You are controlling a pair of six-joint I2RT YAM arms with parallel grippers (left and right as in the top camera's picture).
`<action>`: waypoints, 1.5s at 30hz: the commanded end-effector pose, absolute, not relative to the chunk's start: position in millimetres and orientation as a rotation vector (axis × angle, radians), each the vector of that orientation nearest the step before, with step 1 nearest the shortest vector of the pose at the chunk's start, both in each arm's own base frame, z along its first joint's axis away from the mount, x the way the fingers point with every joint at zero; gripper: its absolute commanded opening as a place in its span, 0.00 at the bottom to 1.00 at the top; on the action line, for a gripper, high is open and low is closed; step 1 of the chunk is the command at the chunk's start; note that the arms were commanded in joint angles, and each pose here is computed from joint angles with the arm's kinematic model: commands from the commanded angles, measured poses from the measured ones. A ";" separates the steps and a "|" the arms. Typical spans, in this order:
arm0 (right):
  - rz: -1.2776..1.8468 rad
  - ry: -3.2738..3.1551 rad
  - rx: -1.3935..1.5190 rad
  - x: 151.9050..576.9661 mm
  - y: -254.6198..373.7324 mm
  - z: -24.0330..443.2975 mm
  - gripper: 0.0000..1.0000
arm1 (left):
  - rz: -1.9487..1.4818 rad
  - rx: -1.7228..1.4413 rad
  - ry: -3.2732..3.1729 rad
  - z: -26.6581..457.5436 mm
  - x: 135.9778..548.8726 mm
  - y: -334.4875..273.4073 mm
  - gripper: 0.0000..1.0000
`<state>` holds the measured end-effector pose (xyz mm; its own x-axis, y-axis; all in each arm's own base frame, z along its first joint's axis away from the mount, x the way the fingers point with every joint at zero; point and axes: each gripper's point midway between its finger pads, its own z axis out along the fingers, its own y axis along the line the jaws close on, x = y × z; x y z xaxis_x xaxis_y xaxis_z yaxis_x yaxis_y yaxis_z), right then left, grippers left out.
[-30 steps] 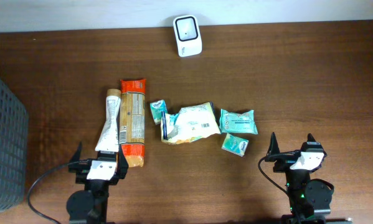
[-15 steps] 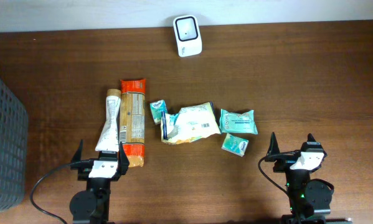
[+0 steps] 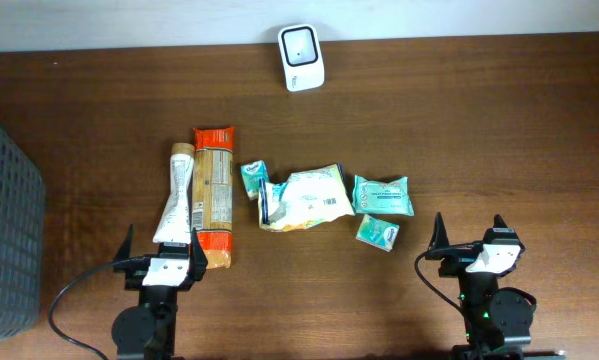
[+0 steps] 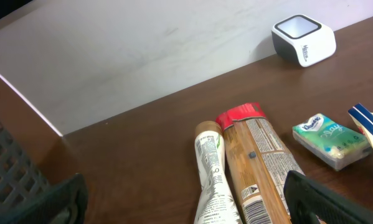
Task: Scan the item barcode
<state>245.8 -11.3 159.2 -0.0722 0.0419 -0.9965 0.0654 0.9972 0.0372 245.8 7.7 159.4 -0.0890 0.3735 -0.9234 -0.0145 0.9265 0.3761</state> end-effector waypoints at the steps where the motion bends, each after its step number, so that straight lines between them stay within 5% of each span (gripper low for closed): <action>1: -0.038 1.639 0.088 245.6 -14.4 157.7 0.99 | 0.344 0.291 1.633 157.0 245.8 8.5 0.99; 23: -0.048 1.629 0.092 245.7 -16.1 160.1 0.98 | 0.344 0.291 1.633 157.0 245.8 8.6 0.99; 36: 0.085 1.514 -0.043 242.5 13.0 269.0 0.99 | 0.344 0.291 1.633 157.0 245.8 8.5 0.99; 45: 0.259 2.051 -0.105 290.9 37.3 315.7 0.99 | 0.344 0.291 1.633 157.0 245.8 8.5 0.99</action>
<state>281.1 30.7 308.2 -0.3824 0.0328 -0.9234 -0.1583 0.9823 0.1004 245.7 7.7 159.2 -0.0877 0.3766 -0.9222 -0.0148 0.9252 0.3793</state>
